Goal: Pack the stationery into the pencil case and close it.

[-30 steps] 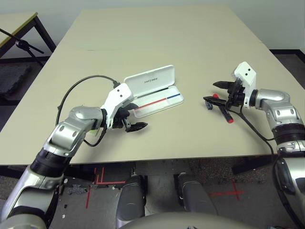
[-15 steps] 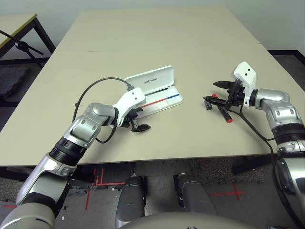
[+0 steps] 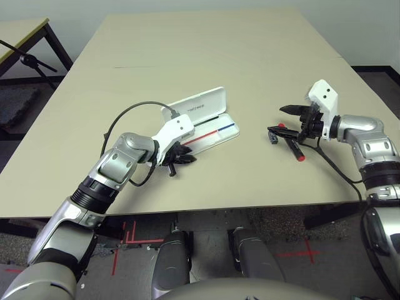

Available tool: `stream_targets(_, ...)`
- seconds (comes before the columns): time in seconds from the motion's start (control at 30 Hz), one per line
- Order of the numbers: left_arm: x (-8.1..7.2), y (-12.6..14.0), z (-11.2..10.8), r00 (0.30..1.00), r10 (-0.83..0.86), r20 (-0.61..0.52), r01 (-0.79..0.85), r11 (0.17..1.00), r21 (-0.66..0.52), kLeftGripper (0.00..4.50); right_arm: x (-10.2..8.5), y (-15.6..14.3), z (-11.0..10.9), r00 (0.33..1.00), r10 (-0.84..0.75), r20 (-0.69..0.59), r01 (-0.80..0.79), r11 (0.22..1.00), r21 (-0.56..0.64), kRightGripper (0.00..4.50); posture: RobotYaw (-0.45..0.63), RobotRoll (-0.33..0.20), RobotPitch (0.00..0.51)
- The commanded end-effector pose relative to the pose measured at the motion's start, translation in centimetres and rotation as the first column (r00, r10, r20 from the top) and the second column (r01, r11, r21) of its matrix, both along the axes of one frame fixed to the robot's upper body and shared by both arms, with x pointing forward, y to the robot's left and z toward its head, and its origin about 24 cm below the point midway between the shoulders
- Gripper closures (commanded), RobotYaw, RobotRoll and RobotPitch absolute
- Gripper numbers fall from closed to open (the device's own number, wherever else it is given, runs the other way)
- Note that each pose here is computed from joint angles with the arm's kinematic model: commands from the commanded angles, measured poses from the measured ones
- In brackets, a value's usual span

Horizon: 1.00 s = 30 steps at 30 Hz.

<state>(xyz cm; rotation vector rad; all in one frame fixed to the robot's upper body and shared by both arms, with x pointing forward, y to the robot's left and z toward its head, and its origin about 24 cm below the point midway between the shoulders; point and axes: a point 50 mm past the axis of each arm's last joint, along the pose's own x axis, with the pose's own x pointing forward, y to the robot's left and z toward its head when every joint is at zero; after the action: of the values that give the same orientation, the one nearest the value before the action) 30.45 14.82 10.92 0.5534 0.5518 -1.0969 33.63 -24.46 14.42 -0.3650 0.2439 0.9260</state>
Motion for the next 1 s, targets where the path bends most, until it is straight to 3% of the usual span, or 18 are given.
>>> stream_targets(0.03, 0.1, 0.7, 0.6, 0.996, -0.079, 0.047, 0.075, 0.994, 0.074, 4.48, -0.4, -0.2, 0.2, 0.999, 0.025, -0.023, -0.026, 1.000, -0.016, 0.00, -0.08, 0.000, 0.077)
stream_targets(0.23, -0.7, 1.1, 2.2, 0.953, -0.279, 0.121, 0.263, 0.956, 0.134, 4.48, -0.9, 0.2, -0.2, 0.996, 0.071, -0.058, -0.074, 0.996, -0.051, 0.00, -0.07, 0.000, 0.077)
stream_targets(0.47, -1.9, 0.8, 2.7, 0.898, -0.420, 0.133, 0.408, 0.907, 0.107, 4.48, -1.8, 1.2, -0.5, 0.976, 0.172, -0.135, -0.177, 0.984, -0.027, 0.00, -0.07, 0.000, 0.083)
stream_targets(1.0, -2.5, 1.7, 1.4, 0.905, -0.416, 0.086, 0.406, 0.907, 0.111, 4.48, -2.4, 1.9, -0.9, 0.958, 0.222, -0.182, -0.230, 0.973, -0.027, 0.00, -0.06, 0.000, 0.096)
